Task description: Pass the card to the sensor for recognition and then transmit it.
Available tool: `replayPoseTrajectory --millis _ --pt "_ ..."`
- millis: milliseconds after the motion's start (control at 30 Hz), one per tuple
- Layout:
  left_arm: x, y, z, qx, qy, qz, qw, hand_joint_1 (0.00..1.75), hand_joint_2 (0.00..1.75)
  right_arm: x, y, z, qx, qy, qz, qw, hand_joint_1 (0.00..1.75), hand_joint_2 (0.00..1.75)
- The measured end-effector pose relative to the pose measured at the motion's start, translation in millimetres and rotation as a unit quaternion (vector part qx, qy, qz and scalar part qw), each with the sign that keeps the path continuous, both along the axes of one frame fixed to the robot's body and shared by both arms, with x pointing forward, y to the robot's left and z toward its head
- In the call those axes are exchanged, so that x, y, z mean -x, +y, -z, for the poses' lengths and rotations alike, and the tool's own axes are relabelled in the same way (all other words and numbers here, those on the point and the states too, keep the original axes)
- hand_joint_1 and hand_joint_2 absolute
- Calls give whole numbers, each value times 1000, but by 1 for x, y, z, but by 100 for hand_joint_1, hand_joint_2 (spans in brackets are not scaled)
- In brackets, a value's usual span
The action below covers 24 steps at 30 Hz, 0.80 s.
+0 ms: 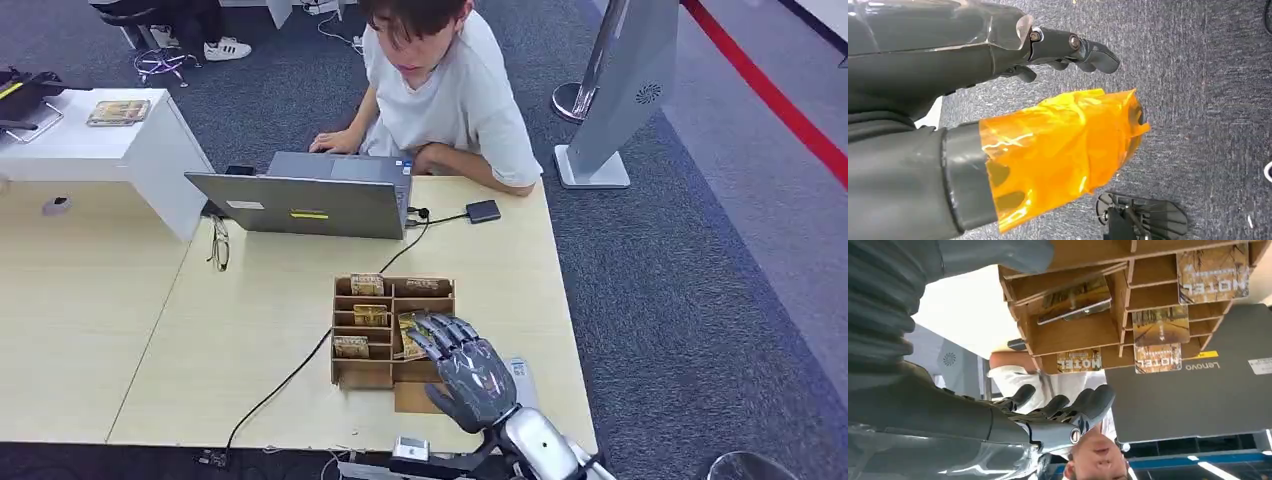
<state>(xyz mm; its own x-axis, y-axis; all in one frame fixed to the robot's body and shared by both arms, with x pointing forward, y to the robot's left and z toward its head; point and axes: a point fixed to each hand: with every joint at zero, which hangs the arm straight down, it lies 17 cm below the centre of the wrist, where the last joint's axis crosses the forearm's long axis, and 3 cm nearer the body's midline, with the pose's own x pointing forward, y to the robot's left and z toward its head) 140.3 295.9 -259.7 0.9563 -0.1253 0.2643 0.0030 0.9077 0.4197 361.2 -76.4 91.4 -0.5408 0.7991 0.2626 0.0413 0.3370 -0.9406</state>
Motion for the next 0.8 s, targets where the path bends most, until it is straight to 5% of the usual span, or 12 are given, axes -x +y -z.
replayPoseTrajectory --millis 800 --pt "-7 -2 -1 1 -1 8 1000 0 0 -7 17 3 15 0 -10 1000 38 175"
